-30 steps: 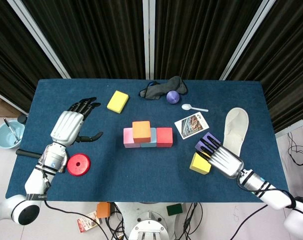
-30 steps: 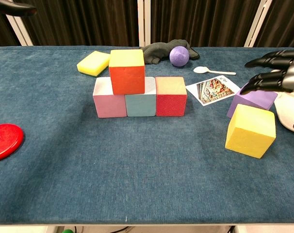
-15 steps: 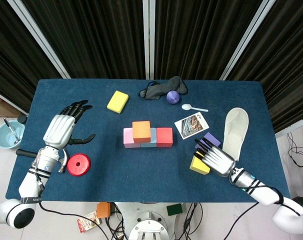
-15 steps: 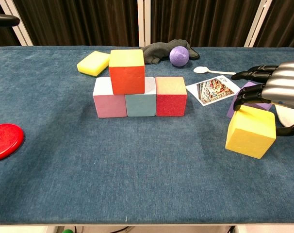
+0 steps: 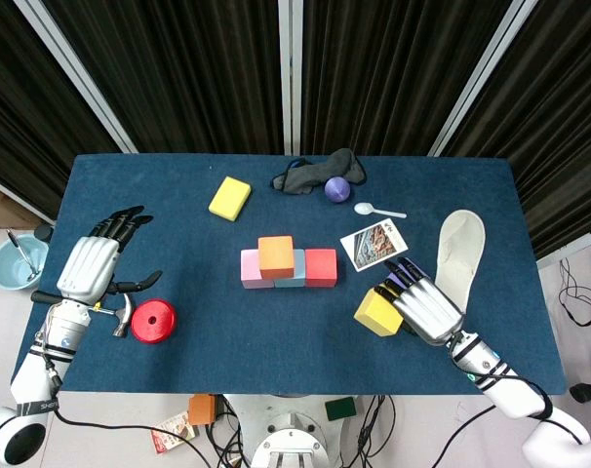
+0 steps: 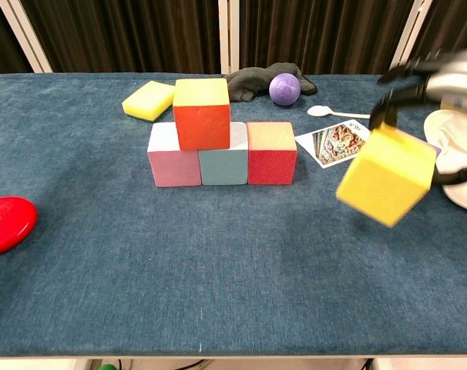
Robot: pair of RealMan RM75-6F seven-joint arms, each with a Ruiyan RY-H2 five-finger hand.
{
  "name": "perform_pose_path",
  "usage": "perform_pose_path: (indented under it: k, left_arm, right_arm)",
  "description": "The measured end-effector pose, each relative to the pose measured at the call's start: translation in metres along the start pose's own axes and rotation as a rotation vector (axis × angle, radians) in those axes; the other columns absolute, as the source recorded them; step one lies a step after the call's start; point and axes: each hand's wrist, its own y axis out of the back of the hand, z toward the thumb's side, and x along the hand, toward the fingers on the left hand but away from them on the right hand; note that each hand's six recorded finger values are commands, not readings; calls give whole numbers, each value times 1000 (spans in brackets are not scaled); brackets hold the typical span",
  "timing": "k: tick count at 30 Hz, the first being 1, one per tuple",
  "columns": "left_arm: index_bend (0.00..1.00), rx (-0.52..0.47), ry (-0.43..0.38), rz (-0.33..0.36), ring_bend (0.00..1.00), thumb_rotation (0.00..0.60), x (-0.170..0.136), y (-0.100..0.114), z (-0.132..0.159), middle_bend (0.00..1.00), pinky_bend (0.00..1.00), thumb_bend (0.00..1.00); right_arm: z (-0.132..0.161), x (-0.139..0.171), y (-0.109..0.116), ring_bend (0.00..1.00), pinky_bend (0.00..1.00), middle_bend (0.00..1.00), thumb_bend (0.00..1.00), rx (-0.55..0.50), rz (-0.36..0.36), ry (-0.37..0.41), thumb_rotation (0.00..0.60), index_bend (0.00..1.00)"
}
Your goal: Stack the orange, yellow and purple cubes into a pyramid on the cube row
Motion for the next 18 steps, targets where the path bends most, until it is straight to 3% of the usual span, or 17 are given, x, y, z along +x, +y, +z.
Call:
perform_pose_path:
  k: [4,9,18]
  left_arm:
    - [153,-3,-6,15,84,405,-6,1,-2,73,181,176]
    - [153,-17,-4,32,84,423,-16,0,-7,73,180,175]
    - [153,-44,5,59,84,410,-30,0,-16,73,180,175]
  right_arm:
    - [-3,-7,17,126,169,423,279,-53,-2,-129,600,472]
    - [-5,-20,28,135,169,418,280,-146,47,-287,600,462]
    - [17,-70,46,135,169,409,279,-227,135,-420,600,439]
